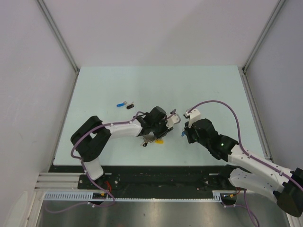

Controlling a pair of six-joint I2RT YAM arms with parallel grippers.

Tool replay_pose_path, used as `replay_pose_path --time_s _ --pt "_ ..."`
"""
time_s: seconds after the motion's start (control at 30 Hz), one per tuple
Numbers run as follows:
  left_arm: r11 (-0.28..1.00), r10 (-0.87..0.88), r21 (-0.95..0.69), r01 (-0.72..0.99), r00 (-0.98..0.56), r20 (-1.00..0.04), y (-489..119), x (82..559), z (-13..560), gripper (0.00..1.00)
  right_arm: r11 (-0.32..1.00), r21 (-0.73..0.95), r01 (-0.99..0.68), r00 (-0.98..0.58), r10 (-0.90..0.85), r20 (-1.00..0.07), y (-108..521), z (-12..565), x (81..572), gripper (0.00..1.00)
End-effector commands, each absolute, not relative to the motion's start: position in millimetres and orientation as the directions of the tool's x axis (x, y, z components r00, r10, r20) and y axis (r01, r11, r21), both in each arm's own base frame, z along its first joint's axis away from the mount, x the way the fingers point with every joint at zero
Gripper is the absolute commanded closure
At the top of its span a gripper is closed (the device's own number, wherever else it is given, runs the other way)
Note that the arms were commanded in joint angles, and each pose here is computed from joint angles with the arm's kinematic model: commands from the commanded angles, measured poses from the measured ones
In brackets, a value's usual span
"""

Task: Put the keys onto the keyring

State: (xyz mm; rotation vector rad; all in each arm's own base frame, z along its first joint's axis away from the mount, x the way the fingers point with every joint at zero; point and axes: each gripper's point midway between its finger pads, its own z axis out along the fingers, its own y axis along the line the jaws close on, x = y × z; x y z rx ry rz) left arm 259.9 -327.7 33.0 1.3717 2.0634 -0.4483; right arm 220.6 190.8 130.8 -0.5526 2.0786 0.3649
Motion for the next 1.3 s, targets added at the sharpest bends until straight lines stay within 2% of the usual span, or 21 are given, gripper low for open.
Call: replay_pose_path --time_s 0.0,0.2,0.67,1.07,1.13,1.27 --pt "0.37 0.692 0.089 0.925 -0.21 -0.691 -344.1 273.1 45.7 0.6 0.854 0.055 -0.517 -0.44 -0.211 -0.873 194.7 142.2 224.8 1.0" --pt "0.365 0.709 0.091 0.927 -0.213 -0.672 -340.7 272.1 38.8 0.6 0.854 0.054 -0.518 -0.439 -0.211 -0.874 194.8 142.5 225.0 1.0" --pt "0.331 0.725 0.11 0.937 -0.178 -0.666 -337.7 269.9 41.1 0.54 0.852 0.059 -0.52 -0.439 -0.207 -0.874 195.6 143.0 225.1 1.0" --pt "0.351 0.754 0.129 0.928 -0.199 -0.626 -331.8 275.1 29.4 0.65 0.853 0.062 -0.519 -0.438 -0.203 -0.876 195.3 143.8 224.4 1.0" --pt "0.364 0.75 0.136 0.921 -0.204 -0.629 -330.9 277.1 30.9 0.7 0.854 0.058 -0.516 -0.438 -0.205 -0.875 194.2 142.9 224.6 1.0" --pt "0.379 0.724 0.129 0.916 -0.207 -0.658 -336.0 278.8 40.3 0.73 0.853 0.063 -0.518 -0.435 -0.2 -0.878 194.8 144.4 224.3 1.0"
